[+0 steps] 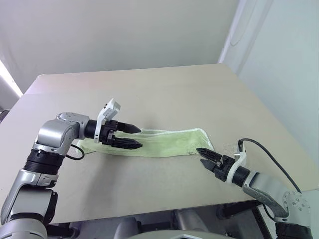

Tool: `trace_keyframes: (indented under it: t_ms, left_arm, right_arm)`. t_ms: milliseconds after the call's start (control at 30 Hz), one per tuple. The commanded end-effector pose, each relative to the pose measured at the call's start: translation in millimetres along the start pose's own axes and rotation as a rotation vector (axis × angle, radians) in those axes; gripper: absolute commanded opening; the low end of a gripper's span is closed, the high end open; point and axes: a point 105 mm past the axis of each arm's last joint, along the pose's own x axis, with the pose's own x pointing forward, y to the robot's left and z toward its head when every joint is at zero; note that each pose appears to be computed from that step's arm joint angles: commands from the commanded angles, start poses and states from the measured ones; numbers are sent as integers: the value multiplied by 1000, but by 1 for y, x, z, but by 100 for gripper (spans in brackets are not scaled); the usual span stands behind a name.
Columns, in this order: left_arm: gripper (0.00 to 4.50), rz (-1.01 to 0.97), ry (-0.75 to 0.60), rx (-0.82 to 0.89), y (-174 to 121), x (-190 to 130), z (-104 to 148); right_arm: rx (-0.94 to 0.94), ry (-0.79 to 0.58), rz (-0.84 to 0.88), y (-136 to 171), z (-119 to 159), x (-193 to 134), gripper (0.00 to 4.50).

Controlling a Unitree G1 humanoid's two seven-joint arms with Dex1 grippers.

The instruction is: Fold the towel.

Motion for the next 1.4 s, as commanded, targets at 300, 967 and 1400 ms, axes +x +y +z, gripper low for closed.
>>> trace_keyframes:
  t_ms: [300, 967, 1400]
  left_arm:
    - [450, -4, -1, 54, -1, 3, 11]
    - [450, 80, -17, 48, 21, -10, 15]
    - [450, 111, -24, 46, 27, -12, 14]
  right_arm:
    - [-87, -109, -52, 14, 27, 6, 229]
    - [-412, -377, -225, 13, 128, -62, 2]
    - [-914, 10, -222, 58, 73, -36, 2]
